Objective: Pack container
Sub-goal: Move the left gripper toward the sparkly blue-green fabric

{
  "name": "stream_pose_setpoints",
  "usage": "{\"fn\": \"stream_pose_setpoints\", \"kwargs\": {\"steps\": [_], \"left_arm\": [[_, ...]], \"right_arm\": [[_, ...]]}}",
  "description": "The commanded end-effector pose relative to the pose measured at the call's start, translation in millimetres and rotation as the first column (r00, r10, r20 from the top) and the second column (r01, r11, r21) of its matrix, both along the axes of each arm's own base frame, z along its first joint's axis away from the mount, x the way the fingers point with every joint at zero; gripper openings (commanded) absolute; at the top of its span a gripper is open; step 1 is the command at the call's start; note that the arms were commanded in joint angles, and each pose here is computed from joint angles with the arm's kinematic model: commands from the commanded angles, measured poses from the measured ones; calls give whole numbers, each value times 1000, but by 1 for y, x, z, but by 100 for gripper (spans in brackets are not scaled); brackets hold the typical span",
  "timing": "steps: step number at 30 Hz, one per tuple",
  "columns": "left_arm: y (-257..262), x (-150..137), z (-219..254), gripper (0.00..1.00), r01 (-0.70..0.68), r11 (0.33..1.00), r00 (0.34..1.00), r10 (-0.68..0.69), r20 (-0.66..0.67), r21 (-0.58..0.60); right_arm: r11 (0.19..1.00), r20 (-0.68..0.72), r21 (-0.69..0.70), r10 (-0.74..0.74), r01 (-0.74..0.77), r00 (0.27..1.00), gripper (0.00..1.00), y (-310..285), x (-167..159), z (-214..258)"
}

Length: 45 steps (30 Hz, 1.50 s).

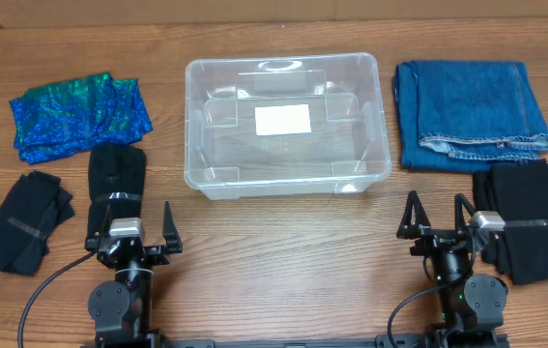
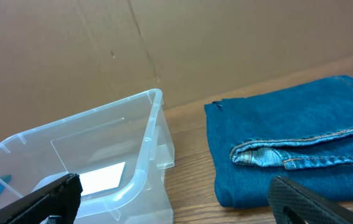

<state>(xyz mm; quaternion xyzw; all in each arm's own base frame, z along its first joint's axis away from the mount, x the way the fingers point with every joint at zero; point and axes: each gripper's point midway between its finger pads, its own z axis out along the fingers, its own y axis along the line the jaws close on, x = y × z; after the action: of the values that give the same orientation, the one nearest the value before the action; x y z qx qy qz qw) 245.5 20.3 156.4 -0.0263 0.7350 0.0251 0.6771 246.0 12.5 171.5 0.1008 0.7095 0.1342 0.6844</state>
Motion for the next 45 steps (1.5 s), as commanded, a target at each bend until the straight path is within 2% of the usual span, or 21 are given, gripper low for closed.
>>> {"fn": "stream_pose_setpoints", "kwargs": {"steps": [1, 28, 32, 34, 35, 36, 41, 45], "left_arm": [[3, 0, 0, 100, -12, 1000, 1000, 12, 4, 17], [3, 0, 0, 100, -11, 1000, 1000, 11, 7, 16], [-40, -2, 7, 100, 235, 972, 971, -234, 38, -24], [-66, -8, 26, 100, 383, 923, 919, -377, 116, -39], [-74, -11, 36, 100, 434, 896, 896, -417, 155, -100], [-74, -12, 37, 100, 431, 890, 899, -410, 155, -150], [-57, -5, 62, 100, 325, 921, 946, -314, 84, -214], [-54, 28, 96, 100, 288, 921, 947, -315, -64, -263]], "right_arm": [[1000, 4, -3, 5, -5, 1000, 100, 1, 0, -2], [1000, 4, -3, 5, -5, 1000, 100, 1, 0, -2], [1000, 4, -3, 5, -5, 1000, 100, 1, 0, -2], [1000, 4, -3, 5, -5, 1000, 100, 1, 0, -2], [1000, 4, -3, 5, -5, 1000, 100, 1, 0, -2], [1000, 4, -3, 5, -5, 1000, 100, 1, 0, -2], [1000, 4, -3, 5, -5, 1000, 100, 1, 0, -2], [1000, 4, -3, 5, -5, 1000, 100, 1, 0, -2]]}}
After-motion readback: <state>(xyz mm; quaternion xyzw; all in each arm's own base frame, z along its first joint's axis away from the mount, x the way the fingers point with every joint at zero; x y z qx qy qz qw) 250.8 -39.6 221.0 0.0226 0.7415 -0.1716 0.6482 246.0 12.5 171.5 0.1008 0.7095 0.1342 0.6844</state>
